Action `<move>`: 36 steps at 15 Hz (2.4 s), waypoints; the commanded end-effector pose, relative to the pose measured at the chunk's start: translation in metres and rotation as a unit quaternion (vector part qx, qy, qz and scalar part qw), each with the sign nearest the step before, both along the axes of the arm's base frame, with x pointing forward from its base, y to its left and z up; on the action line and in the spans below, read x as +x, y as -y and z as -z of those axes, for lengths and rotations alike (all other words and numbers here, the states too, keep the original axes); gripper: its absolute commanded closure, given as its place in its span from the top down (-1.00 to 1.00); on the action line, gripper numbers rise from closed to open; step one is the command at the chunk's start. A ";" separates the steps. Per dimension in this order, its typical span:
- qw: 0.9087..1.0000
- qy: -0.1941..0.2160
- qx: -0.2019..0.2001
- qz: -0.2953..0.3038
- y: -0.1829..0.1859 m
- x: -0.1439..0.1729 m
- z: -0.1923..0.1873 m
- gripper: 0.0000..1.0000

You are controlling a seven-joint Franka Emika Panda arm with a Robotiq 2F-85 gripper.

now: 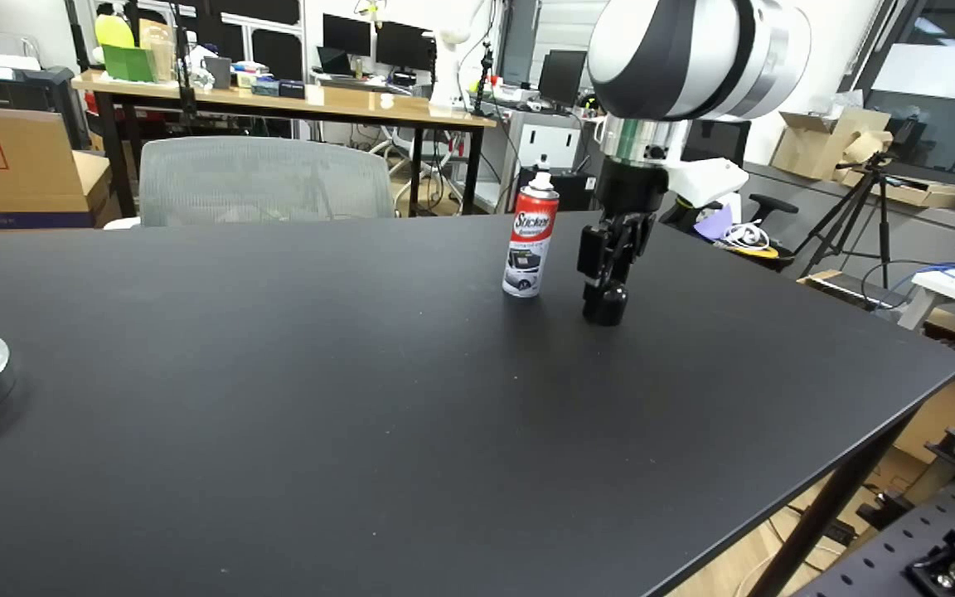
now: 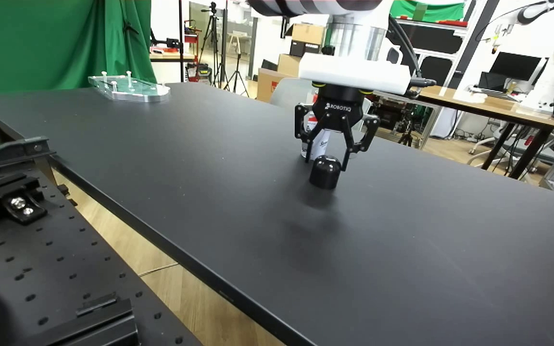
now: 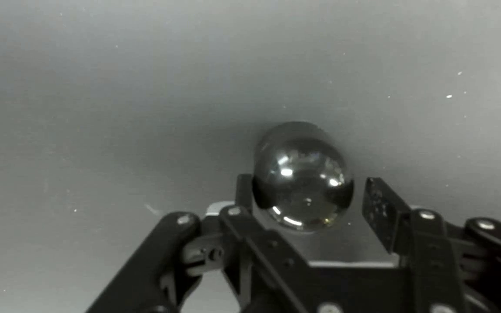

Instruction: Put the lid on the can

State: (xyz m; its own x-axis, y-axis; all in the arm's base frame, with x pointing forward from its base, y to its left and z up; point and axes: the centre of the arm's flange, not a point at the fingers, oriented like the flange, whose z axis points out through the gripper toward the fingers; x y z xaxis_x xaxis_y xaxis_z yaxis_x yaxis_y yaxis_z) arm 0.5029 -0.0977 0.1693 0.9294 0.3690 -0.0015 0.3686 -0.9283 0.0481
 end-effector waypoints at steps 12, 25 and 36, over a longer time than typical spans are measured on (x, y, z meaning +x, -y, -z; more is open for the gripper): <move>0.999 0.031 -0.005 0.040 0.008 0.027 -0.108 -0.36; 0.999 -0.007 0.008 0.045 -0.052 0.089 -0.197 -0.36; 0.999 -0.008 0.005 0.050 -0.070 0.110 -0.167 -0.36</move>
